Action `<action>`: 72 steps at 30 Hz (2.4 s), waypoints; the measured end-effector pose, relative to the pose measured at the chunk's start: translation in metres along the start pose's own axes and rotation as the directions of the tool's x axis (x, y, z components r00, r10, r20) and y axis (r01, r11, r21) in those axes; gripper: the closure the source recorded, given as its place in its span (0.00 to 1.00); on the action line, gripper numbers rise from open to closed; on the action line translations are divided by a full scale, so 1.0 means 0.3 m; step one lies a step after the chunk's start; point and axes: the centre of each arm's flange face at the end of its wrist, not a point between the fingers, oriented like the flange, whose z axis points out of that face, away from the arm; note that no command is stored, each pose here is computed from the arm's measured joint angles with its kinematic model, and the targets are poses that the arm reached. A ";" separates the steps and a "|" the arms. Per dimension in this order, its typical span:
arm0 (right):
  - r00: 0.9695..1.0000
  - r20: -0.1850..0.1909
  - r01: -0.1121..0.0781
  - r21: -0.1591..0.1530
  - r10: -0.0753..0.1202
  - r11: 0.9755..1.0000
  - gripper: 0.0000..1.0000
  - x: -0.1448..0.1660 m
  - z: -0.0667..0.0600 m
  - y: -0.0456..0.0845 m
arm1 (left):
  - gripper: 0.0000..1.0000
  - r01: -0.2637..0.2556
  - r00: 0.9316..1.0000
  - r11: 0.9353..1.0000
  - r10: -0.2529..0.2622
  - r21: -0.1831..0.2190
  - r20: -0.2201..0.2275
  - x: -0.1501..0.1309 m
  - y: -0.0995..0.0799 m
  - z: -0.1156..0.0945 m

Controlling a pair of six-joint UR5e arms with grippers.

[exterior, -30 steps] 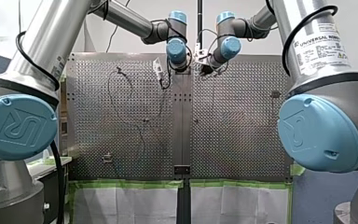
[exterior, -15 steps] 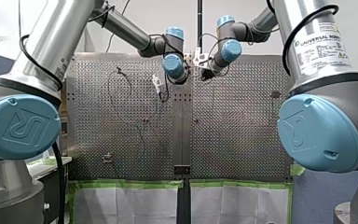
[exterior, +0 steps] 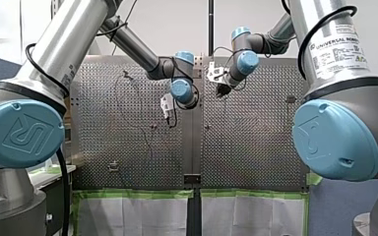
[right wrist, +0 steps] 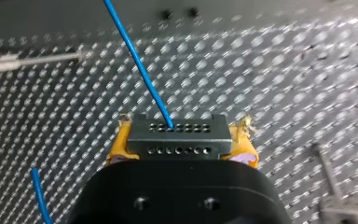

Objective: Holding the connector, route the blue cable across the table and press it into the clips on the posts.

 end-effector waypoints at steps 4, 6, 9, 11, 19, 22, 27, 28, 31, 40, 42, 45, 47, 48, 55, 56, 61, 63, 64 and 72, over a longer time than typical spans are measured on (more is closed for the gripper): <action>1.000 0.020 0.014 -0.013 -0.014 1.000 1.00 -0.052 -0.001 0.021 | 1.00 -0.003 1.000 1.000 0.004 0.024 -0.018 0.067 0.016 -0.009; 0.999 0.033 0.016 -0.017 -0.015 1.000 1.00 -0.078 -0.004 0.028 | 1.00 -0.008 0.999 0.999 0.008 0.031 -0.031 0.110 0.027 -0.011; 0.999 0.048 0.015 -0.021 -0.014 1.000 1.00 -0.118 -0.008 0.035 | 1.00 -0.015 0.998 0.999 0.017 0.043 -0.058 0.189 0.047 -0.014; 0.999 0.053 0.012 -0.022 -0.010 1.000 1.00 -0.145 -0.009 0.038 | 1.00 -0.019 0.996 0.998 0.024 0.055 -0.081 0.251 0.062 -0.018; 0.996 0.089 0.000 -0.030 0.003 1.000 1.00 -0.284 0.002 0.057 | 1.00 -0.013 0.989 0.997 0.025 0.081 -0.143 0.437 0.117 -0.057; 0.993 0.121 -0.007 -0.035 0.011 0.999 1.00 -0.359 0.013 0.069 | 1.00 -0.010 0.989 0.997 0.022 0.082 -0.147 0.465 0.134 -0.073; 0.986 0.165 -0.025 -0.046 0.033 0.999 1.00 -0.446 0.032 0.087 | 1.00 -0.003 0.988 0.996 0.017 0.090 -0.151 0.500 0.158 -0.099; 0.984 0.172 -0.028 -0.049 0.037 0.998 1.00 -0.460 0.037 0.093 | 1.00 -0.001 0.988 0.996 0.015 0.093 -0.152 0.509 0.164 -0.105; 0.982 0.182 -0.035 -0.060 0.045 0.998 1.00 -0.481 0.048 0.113 | 1.00 0.008 0.989 0.994 0.008 0.107 -0.147 0.521 0.166 -0.109; 0.988 0.141 -0.043 -0.087 0.055 0.995 1.00 -0.469 0.071 0.182 | 1.00 0.022 0.991 0.988 -0.002 0.151 -0.134 0.561 0.127 -0.033; 0.990 0.128 -0.043 -0.090 0.054 0.995 1.00 -0.464 0.076 0.194 | 1.00 0.025 0.991 0.988 -0.004 0.155 -0.135 0.573 0.122 -0.014; 0.993 0.106 -0.045 -0.095 0.055 0.994 1.00 -0.458 0.086 0.216 | 1.00 0.029 0.992 0.987 -0.009 0.159 -0.128 0.569 0.109 0.019; 0.994 0.092 -0.046 -0.098 0.055 0.994 1.00 -0.455 0.094 0.231 | 1.00 0.033 0.993 0.986 -0.013 0.162 -0.121 0.555 0.100 0.041; 0.995 0.087 -0.046 -0.100 0.055 0.994 1.00 -0.454 0.097 0.238 | 1.00 0.035 0.993 0.986 -0.015 0.164 -0.117 0.547 0.095 0.051; 0.997 0.060 -0.050 -0.111 0.057 0.993 1.00 -0.450 0.114 0.282 | 1.00 0.046 0.996 0.985 -0.033 0.166 -0.078 0.469 0.073 0.127; 0.997 0.059 -0.051 -0.111 0.057 0.993 1.00 -0.451 0.116 0.286 | 1.00 0.047 0.997 0.985 -0.035 0.166 -0.074 0.462 0.074 0.134; 0.996 0.063 -0.053 -0.116 0.061 0.992 1.00 -0.465 0.131 0.310 | 1.00 0.051 0.997 0.985 -0.041 0.163 -0.063 0.434 0.088 0.167; 0.996 0.062 -0.054 -0.118 0.061 0.992 1.00 -0.465 0.136 0.318 | 1.00 0.053 0.997 0.986 -0.043 0.161 -0.060 0.423 0.094 0.180; 0.996 0.060 -0.054 -0.120 0.062 0.991 1.00 -0.464 0.139 0.324 | 1.00 0.053 0.997 0.986 -0.045 0.160 -0.056 0.414 0.098 0.189; 0.997 0.046 -0.059 -0.133 0.066 0.989 1.00 -0.444 0.158 0.362 | 1.00 0.060 0.998 0.986 -0.054 0.157 -0.040 0.331 0.133 0.272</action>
